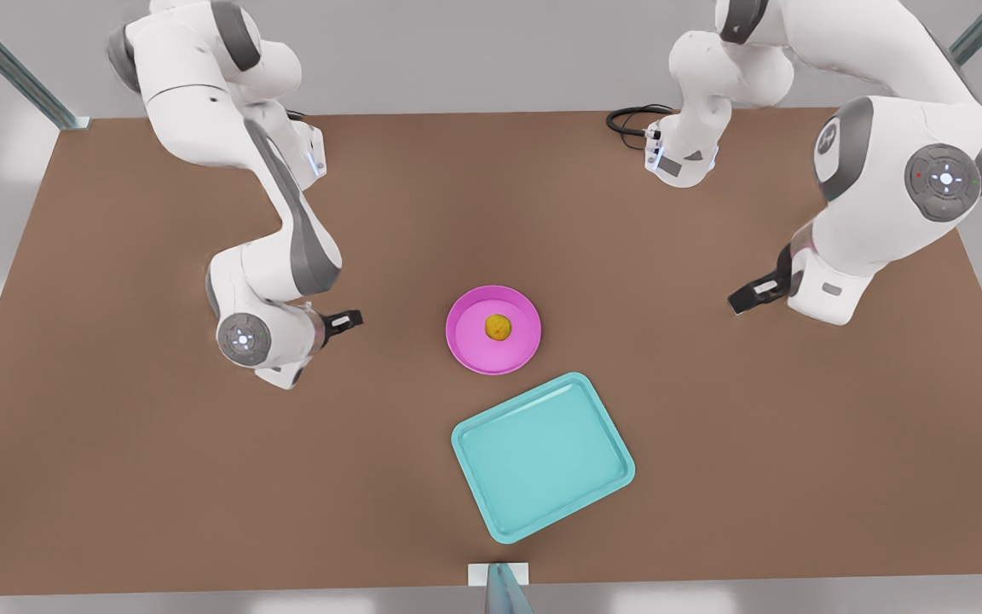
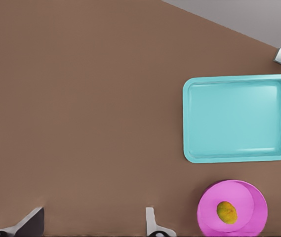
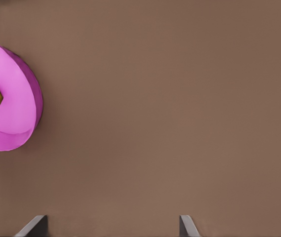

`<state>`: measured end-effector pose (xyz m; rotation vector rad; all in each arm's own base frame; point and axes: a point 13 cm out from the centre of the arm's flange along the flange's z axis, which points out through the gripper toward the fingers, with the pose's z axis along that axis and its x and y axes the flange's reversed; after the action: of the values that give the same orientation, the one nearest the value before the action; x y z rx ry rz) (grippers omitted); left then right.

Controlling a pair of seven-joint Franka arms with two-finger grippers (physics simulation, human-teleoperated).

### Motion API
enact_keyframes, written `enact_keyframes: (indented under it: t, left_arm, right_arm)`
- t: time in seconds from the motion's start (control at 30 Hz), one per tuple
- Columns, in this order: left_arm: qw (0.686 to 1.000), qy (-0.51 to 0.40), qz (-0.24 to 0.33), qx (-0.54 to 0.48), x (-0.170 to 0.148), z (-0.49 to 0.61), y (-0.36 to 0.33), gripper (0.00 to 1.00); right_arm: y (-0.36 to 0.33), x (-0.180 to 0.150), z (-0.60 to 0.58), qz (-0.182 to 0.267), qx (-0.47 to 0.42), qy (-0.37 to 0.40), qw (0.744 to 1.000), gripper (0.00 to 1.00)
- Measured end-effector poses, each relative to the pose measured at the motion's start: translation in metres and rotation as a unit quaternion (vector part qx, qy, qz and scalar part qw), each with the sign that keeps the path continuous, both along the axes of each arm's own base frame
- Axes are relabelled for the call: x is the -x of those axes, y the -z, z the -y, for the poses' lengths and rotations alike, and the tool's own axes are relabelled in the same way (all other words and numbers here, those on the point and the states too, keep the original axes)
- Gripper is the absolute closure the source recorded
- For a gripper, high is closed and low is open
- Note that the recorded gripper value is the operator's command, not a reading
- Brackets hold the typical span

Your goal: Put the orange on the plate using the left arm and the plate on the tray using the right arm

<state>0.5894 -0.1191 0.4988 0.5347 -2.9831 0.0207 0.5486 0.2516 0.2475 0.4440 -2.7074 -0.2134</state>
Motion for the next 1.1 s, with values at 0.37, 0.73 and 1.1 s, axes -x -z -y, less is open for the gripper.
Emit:
enact_keyframes:
  t: [0.37,0.73,1.1]
  left_arm:
    - [0.998,0.054,-0.035,-0.014,0.036,-0.039,-0.013,0.00]
    - [0.996,0.090,-0.028,-0.007,0.036,-0.038,-0.015,0.00]
    - [0.994,0.108,-0.028,-0.002,0.039,-0.039,-0.018,0.00]
  right_arm:
    - [0.113,0.039,-0.124,-0.022,-0.108,0.098,0.989,0.00]
    - [0.175,0.059,-0.174,-0.039,-0.123,0.138,0.982,0.00]
    - [0.206,0.062,-0.188,-0.023,-0.117,0.141,0.983,0.13]
